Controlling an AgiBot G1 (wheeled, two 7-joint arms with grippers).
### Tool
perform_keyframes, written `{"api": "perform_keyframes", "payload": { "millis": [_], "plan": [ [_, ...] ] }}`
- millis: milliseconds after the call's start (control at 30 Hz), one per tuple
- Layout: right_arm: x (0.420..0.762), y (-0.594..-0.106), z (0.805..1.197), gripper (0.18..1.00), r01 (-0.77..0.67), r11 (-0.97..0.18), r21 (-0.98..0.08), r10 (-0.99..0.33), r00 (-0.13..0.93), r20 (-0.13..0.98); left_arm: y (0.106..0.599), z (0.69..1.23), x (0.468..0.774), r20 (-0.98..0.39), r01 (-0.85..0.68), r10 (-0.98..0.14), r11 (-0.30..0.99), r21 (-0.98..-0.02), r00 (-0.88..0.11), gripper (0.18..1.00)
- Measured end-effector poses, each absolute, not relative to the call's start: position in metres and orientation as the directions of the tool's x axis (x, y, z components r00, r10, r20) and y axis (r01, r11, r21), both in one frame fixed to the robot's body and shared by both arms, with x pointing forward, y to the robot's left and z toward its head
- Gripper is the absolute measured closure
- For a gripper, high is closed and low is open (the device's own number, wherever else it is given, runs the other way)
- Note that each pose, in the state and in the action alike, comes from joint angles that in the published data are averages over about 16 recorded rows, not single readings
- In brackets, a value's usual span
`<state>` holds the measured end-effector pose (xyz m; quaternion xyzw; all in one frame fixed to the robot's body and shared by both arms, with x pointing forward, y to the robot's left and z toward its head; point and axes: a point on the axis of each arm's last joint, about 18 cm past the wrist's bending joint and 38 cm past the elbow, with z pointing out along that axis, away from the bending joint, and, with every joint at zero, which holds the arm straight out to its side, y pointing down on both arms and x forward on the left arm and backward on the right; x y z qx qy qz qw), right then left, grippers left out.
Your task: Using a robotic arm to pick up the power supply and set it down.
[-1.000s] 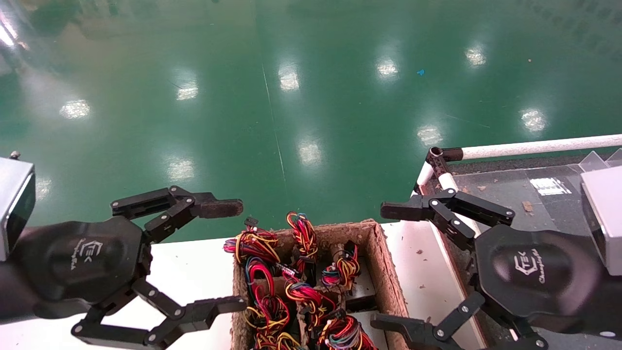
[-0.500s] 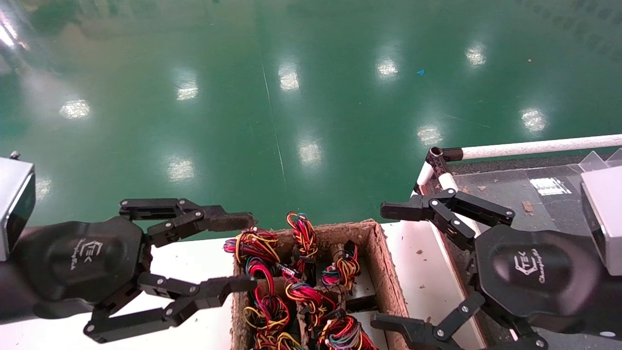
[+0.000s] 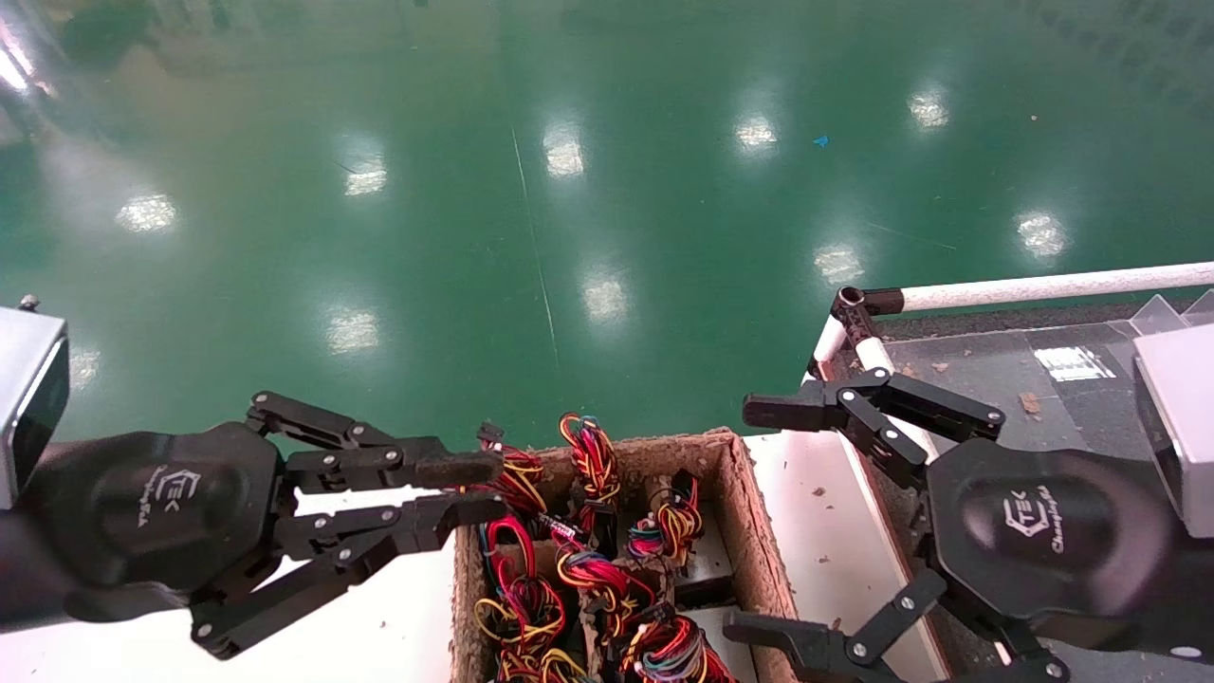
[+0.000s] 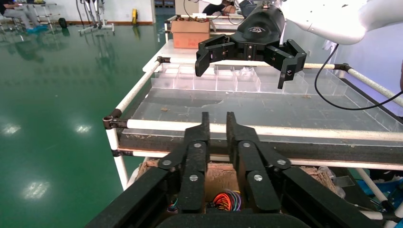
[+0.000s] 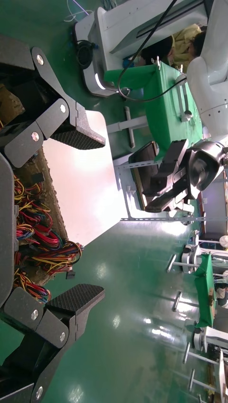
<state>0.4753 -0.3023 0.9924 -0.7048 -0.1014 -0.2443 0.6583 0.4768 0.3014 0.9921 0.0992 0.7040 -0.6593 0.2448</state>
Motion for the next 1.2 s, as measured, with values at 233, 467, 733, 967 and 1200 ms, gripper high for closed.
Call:
{"api": "perform_keyframes", "payload": {
  "millis": [233, 467, 733, 967, 1200],
  "plan": [
    [0.475, -0.302, 0.992, 0.178, 0.465, -0.113, -0.878, -0.179, 0.860, 0.478, 0.301, 0.992, 0.477, -0.475, 0.462, -0.183, 0.111, -0.880, -0.860, 0.930],
    [0.475, -0.302, 0.992, 0.178, 0.464, -0.113, -0.878, -0.179, 0.860, 0.478, 0.301, 0.992, 0.477, -0.475, 0.462, -0.183, 0.111, -0.880, -0.860, 0.977],
    [0.479, -0.301, 0.985, 0.178, 0.445, -0.148, -0.883, -0.176, 0.867, 0.466, 0.301, 0.992, 0.477, -0.475, 0.462, -0.183, 0.111, -0.880, -0.860, 0.967],
    [0.488, -0.295, 0.968, 0.178, 0.397, -0.236, -0.887, -0.157, 0.885, 0.438, 0.301, 0.992, 0.477, -0.475, 0.462, -0.183, 0.111, -0.880, -0.860, 0.913],
    [0.497, -0.280, 0.941, 0.178, 0.326, -0.348, -0.879, -0.105, 0.918, 0.382, 0.301, 0.992, 0.477, -0.475, 0.462, -0.183, 0.111, -0.880, -0.860, 0.804]
  ]
}}
